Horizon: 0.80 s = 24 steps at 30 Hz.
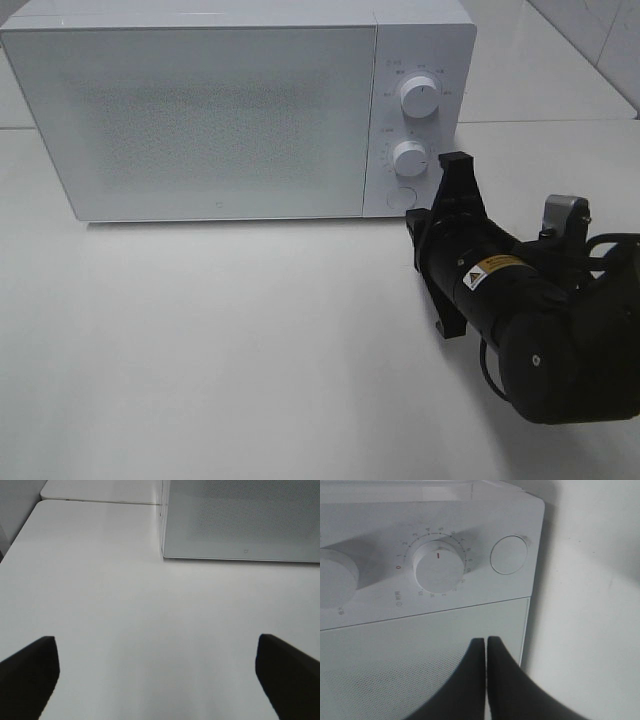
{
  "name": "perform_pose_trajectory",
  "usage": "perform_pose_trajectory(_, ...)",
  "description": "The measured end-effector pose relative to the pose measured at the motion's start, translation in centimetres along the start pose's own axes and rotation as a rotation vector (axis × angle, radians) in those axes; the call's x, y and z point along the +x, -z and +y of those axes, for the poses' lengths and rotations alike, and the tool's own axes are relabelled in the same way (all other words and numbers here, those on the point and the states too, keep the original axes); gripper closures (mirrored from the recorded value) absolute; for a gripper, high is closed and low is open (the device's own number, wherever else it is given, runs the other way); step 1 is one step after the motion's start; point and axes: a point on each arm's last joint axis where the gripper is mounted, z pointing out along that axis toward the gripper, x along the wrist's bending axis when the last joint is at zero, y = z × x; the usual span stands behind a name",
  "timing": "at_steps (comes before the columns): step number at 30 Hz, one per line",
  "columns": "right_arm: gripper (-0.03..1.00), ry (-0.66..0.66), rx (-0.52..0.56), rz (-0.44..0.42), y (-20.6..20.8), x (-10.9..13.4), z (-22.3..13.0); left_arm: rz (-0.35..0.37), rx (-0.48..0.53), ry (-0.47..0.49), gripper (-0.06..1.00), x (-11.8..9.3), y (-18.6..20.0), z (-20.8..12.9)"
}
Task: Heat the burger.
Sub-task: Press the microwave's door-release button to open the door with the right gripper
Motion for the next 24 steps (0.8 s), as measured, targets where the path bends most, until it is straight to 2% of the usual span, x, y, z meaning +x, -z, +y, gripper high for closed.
perform_pose_trajectory(15, 0.97, -0.022, -0.037, -0.049, -3.6, -0.5, 1.4, 0.0, 0.0, 0.0, -0.05, 0.0, 0.0, 0.0)
perform_pose_trajectory(24, 0.97, -0.026, -0.016, -0.067, -5.3, -0.6, 0.7, 0.0, 0.0, 0.0, -0.05, 0.0, 0.0, 0.0)
